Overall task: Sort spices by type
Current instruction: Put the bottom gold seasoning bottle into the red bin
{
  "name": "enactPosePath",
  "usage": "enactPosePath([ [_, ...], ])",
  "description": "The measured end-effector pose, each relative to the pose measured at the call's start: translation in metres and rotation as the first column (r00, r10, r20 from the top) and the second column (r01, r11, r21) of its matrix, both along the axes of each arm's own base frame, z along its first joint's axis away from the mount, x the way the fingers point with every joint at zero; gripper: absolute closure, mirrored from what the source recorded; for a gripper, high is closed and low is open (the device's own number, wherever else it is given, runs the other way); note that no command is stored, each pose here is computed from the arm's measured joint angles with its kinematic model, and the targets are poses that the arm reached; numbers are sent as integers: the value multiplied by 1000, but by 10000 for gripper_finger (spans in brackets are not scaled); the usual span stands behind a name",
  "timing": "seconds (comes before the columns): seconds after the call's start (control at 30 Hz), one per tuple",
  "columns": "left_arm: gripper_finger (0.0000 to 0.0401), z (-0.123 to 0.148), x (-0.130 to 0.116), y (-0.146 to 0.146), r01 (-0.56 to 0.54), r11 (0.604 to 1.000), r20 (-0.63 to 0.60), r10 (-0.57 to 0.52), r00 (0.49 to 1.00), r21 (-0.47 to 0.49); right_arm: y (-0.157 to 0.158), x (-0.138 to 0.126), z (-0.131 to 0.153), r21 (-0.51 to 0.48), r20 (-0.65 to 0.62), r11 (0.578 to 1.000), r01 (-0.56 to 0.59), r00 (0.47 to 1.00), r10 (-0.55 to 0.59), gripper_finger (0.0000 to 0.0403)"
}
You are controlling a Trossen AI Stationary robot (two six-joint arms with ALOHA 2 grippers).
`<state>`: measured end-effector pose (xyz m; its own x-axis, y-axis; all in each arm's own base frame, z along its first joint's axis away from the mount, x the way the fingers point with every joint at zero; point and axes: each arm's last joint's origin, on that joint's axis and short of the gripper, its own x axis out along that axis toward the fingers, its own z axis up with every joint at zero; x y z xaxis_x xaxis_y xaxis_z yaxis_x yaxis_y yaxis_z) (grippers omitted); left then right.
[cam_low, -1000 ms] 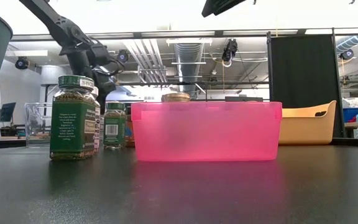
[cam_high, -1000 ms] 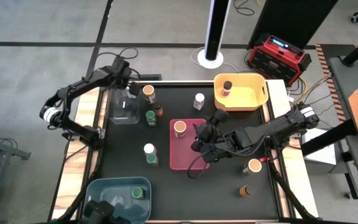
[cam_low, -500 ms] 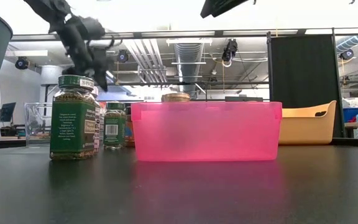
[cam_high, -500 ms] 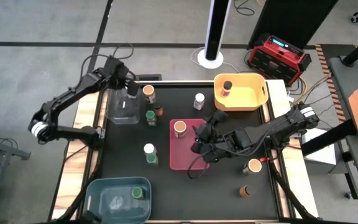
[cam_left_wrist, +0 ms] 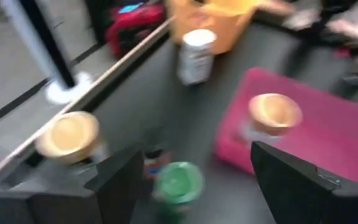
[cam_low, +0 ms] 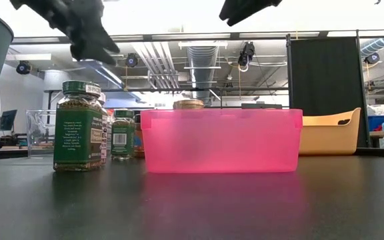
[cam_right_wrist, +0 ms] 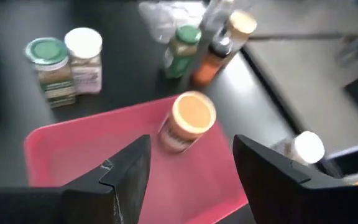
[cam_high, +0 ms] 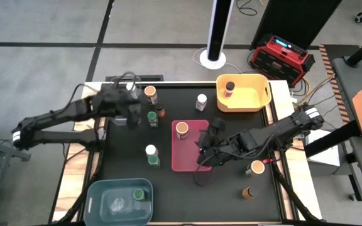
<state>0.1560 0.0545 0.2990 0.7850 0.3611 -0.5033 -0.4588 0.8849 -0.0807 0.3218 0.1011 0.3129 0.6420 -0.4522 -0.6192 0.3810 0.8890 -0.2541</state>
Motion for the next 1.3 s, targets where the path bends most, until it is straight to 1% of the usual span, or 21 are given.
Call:
enactPosePath([
  [0.1, 124, -6, -2, -19, 96, 995, 74, -95, 993, -3, -1, -6, -1, 82, -14, 995, 55, 998, -54, 184],
  [0.2, 125, -10, -2, -34, 159, 987, 132, -159, 978, 10, -6, -16, 0, 176, -47, 973, 146, 989, -140, 184],
  [0.33, 125, -15, -1, -45, 134, 990, 139, -138, 981, 39, -8, -29, 3, 287, -150, 920, 265, 962, -230, 184],
  [0.43, 125, -17, 1, -50, 118, 992, 127, -123, 984, 52, -8, -37, 3, 355, -243, 870, 342, 932, -268, 184],
  [0.53, 125, -18, 3, -51, 123, 991, 126, -129, 984, 54, -8, -41, 1, 404, -308, 824, 398, 907, -287, 184],
  [0.7, 125, -16, 7, -52, 119, 992, 129, -125, 984, 49, -7, -44, -1, 435, -364, 787, 438, 885, -291, 184],
  [0.77, 125, -16, 9, -52, 119, 992, 124, -123, 985, 41, -7, -47, -1, 444, -402, 767, 463, 868, -292, 184],
  [0.83, 125, -16, 12, -52, 123, 992, 120, -127, 985, 35, -7, -52, -2, 448, -467, 737, 507, 835, -290, 184],
  [0.9, 125, -16, 15, -52, 126, 991, 110, -129, 985, 33, -7, -58, -3, 441, -539, 697, 565, 788, -298, 184],
  [1.0, 125, -17, 19, -53, 127, 991, 94, -129, 987, 32, -5, -67, -3, 414, -626, 652, 635, 719, -302, 184],
  [1.1, 125, -18, 24, -53, 127, 991, 80, -129, 988, 30, 2, -76, -1, 412, -703, 597, 688, 657, -272, 184],
  [1.2, 125, -21, 27, -53, 128, 991, 61, -130, 990, 29, 12, -87, 5, 434, -729, 552, 712, 637, -248, 178],
  [1.3, 125, -23, 29, -53, 128, 991, 49, -130, 990, 28, 18, -101, 14, 458, -730, 499, 736, 632, -261, 156],
])
